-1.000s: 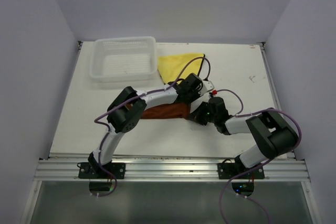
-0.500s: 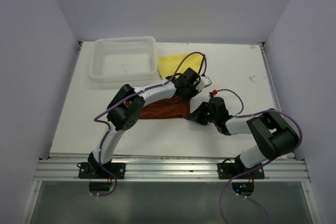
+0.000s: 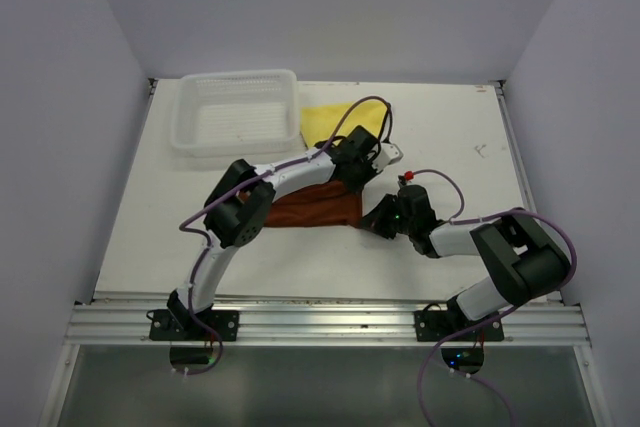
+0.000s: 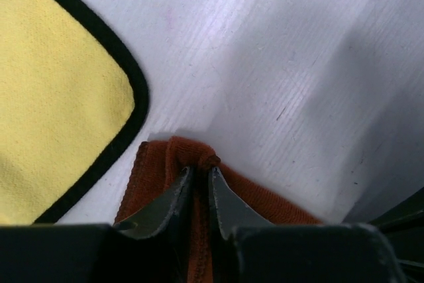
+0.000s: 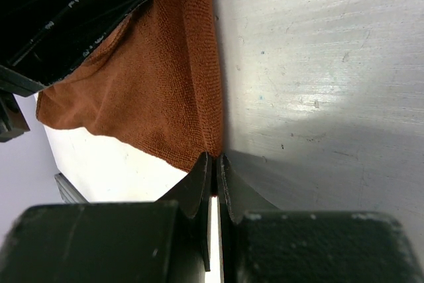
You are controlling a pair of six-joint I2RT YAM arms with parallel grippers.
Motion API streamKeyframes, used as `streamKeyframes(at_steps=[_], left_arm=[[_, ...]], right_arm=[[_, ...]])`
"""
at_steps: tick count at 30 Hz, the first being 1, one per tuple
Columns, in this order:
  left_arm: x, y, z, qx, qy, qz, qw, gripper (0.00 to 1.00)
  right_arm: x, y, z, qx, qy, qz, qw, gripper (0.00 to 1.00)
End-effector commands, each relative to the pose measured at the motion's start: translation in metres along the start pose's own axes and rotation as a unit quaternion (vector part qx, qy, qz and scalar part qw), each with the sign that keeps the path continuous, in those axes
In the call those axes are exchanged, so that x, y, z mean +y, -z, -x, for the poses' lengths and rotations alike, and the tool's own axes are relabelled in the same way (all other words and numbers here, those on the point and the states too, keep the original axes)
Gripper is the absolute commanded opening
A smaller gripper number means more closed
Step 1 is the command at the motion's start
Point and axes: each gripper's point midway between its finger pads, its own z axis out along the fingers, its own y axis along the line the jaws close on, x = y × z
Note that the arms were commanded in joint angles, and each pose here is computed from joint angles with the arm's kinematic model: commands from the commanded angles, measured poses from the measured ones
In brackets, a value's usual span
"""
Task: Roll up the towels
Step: Fold the towel
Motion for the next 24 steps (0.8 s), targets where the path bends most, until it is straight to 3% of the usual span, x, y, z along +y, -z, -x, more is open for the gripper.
streamKeyframes(at_steps=[1,5,8,13,20,24], left_arm=[[0.04,0.014,0.041,-0.064,-0.009,0.051,0.997,0.19],[0.041,0.015,0.042,-0.065,-0.007,0.051,0.997,0.24],[0.041,0.016,0.043,-0.066,-0.005,0.052,0.996,0.19],[0.044,0.018,0.048,-0.073,-0.001,0.055,0.996,0.0],[0.045,0.014,0.052,-0.075,0.018,0.053,0.996,0.0],[0.055,0.013,0.057,-0.074,0.061,0.055,0.994,0.0]], right_arm=[[-0.053,0.015,-0.052,0.089,-0.003,-0.086,0.992,0.0],[-0.053,0.015,-0.052,0.089,-0.004,-0.086,0.992,0.0],[-0.054,0.015,-0.052,0.09,-0.004,-0.087,0.992,0.0],[-0.055,0.014,-0.054,0.092,-0.006,-0.086,0.992,0.0],[-0.057,0.016,-0.057,0.095,-0.006,-0.087,0.992,0.0],[-0.058,0.017,-0.057,0.094,-0.003,-0.086,0.992,0.0]])
